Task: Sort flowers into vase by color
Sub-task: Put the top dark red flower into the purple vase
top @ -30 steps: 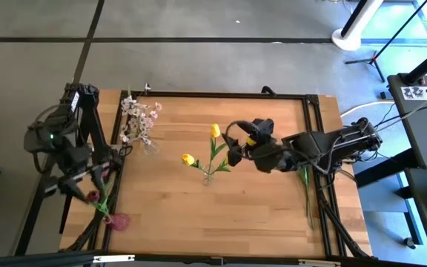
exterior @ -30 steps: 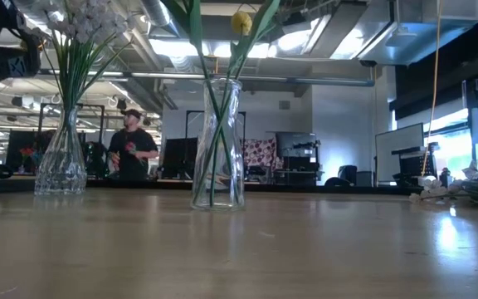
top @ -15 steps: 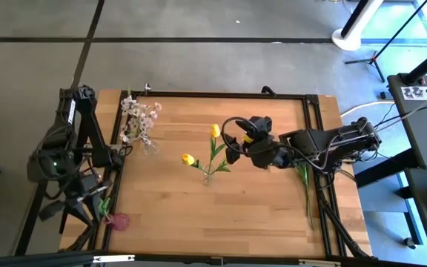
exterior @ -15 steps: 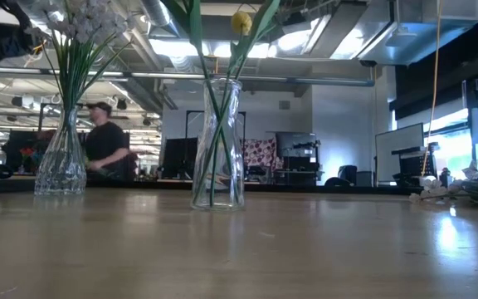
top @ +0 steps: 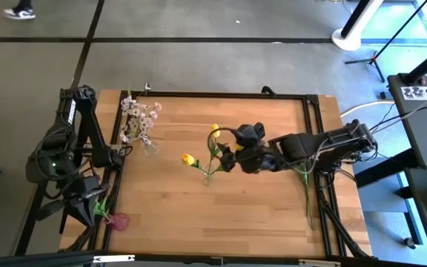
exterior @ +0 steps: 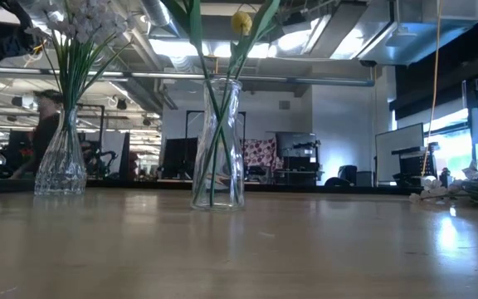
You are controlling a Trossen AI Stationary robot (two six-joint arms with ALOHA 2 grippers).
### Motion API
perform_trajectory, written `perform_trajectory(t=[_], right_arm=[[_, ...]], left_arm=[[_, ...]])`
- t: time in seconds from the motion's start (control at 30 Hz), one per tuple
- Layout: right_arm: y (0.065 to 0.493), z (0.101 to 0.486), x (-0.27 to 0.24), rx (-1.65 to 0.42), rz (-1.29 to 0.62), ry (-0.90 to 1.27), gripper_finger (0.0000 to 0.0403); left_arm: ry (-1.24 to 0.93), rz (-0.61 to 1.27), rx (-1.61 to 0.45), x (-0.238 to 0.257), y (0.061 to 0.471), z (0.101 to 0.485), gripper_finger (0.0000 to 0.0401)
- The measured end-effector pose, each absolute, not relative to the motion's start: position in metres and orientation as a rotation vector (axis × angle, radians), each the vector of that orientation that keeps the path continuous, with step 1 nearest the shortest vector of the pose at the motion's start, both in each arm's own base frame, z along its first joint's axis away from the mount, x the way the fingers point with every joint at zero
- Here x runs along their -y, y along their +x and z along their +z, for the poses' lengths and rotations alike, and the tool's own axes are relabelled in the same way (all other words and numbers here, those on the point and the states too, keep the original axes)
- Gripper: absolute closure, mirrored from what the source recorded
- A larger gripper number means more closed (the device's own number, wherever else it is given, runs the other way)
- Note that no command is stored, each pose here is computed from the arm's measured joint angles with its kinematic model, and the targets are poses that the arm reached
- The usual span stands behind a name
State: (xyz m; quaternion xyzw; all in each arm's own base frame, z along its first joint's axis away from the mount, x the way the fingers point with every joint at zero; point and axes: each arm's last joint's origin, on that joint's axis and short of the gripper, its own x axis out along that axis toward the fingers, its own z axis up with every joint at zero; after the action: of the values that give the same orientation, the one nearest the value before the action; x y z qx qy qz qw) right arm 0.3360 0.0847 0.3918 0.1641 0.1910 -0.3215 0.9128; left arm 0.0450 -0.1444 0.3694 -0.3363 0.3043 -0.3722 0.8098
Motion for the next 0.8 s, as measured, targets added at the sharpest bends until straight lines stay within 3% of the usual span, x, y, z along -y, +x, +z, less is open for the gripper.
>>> perform_trajectory(t=[0.23, 0.53, 0.8], right_arm=[[0.338, 0.368, -0.084, -0.523, -0.74, 0.337, 0.0079], [0.326, 0.377, -0.08, -0.536, -0.727, 0.352, 0.0079], [0.313, 0.39, -0.077, -0.522, -0.695, 0.421, 0.0079]], left_arm=[[-0.834, -0.626, -0.5, 0.138, 0.05, 0.377, 0.0348], [-0.979, -0.412, -0.411, 0.133, 0.054, 0.376, 0.028], [-1.035, -0.261, -0.292, 0.129, 0.056, 0.377, 0.0286]])
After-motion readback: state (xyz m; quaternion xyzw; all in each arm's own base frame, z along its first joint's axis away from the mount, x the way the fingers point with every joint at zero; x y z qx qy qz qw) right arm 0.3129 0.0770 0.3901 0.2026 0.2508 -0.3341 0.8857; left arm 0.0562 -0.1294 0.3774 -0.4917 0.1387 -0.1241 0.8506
